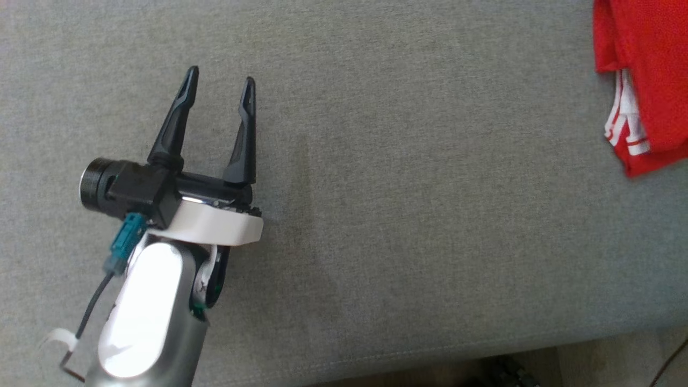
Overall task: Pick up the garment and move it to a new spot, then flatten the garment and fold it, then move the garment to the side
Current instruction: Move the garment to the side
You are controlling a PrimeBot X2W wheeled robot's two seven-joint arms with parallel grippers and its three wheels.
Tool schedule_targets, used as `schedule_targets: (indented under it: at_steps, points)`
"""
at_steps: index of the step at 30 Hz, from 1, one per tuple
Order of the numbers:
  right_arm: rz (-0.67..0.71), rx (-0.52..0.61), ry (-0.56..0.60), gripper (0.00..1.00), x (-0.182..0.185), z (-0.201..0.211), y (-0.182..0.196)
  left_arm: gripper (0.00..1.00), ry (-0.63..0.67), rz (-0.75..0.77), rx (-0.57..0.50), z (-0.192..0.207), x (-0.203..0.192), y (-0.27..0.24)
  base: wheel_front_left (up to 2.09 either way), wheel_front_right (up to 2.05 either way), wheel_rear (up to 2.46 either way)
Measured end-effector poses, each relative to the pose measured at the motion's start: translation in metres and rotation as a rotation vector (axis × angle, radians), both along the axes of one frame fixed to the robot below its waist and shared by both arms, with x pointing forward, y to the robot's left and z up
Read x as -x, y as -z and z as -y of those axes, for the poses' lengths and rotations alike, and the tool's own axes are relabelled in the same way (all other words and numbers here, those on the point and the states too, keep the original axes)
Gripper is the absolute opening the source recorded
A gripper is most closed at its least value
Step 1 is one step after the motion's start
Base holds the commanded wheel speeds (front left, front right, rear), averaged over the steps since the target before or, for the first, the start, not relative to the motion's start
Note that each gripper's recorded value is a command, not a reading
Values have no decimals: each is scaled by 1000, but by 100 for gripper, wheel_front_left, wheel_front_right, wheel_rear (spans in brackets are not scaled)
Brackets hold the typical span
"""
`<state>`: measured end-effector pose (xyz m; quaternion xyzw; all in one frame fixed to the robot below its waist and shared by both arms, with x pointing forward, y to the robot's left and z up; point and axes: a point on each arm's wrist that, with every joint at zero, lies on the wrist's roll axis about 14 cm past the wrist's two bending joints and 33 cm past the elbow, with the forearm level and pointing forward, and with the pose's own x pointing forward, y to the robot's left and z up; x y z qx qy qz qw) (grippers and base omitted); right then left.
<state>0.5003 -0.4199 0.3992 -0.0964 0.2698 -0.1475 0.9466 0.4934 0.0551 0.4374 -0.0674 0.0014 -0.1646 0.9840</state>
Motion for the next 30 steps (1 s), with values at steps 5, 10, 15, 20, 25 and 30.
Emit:
schedule_targets:
  at_steps: [5, 10, 15, 20, 25, 30]
  points:
    - [58, -23, 11, 100, 3, -4, -11, 100, 0, 18, 0, 1, 0, -9, 0, 0, 0]
    - [207, -76, -29, 100, 9, -35, -27, 100, 5, 21, -6, 2, 10, -16, 0, 0, 0]
    - [359, -157, -95, 100, 32, -90, -42, 100, -1, 15, -13, -1, 29, -23, 0, 0, 0]
    - [463, -272, -172, 100, 59, -159, -58, 100, -35, 27, -30, -15, 42, -34, 0, 0, 0]
    - [548, -321, -273, 100, 73, -211, -87, 100, -94, 29, -38, -34, 57, -42, 0, 0, 0]
    - [581, -362, -373, 100, 80, -253, -106, 100, -165, 26, -58, -58, 74, -46, 0, 0, 0]
